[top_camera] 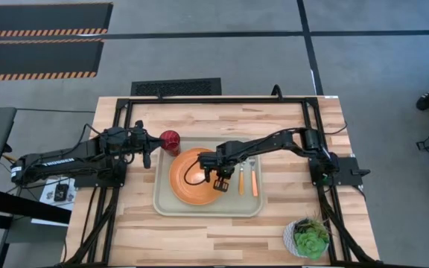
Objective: Pick and place plate/cup/fork/spoon on tray
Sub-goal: Adjust the orange plate on the gray serving tray, then return to Home Position
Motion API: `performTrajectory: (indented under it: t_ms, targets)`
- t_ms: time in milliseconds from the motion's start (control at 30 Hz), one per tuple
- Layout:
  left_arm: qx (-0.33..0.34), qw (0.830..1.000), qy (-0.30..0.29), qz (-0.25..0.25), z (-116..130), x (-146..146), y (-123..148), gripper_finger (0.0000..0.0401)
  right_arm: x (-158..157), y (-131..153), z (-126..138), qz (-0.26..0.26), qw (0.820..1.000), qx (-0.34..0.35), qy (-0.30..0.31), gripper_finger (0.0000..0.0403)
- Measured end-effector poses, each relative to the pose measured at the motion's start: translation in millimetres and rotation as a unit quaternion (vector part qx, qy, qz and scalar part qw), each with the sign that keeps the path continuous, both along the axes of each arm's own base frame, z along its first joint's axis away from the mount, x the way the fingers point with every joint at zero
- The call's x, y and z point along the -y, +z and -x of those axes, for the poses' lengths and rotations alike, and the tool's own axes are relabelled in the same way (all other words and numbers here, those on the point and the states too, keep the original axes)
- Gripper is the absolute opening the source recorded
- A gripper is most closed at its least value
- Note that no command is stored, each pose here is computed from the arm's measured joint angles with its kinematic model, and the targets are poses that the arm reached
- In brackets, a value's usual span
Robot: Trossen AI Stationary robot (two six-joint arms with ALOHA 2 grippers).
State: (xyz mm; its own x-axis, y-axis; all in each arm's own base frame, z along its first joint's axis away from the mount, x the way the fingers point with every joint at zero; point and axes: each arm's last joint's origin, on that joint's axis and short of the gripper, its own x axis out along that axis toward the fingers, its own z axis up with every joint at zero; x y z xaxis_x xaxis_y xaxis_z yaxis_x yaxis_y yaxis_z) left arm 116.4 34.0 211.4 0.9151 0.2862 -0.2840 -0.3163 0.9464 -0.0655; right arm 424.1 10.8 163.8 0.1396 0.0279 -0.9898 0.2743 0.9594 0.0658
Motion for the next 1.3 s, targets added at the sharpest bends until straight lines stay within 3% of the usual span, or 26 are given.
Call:
performTrajectory:
  t_ms: [800, 1033, 1300]
  targets:
    - [0.0, 1.0, 0.0, 0.0, 0.0, 0.0, 0.0, 0.0006, 4.3, 3.4, 4.9, 0.023, 0.999, -0.031, -0.031, 0.0017]
    - [0.0, 1.0, -0.001, 0.0, 0.0, 0.1, 0.1, 0.0006, 0.2, 23.8, -3.8, 0.045, 0.999, 0.018, 0.007, 0.001]
    - [0.022, 0.999, -0.026, 0.0, 2.7, 2.4, 4.1, 0.0006, 4.8, 46.1, -19.1, 0.074, 0.984, 0.137, 0.081, 0.0003]
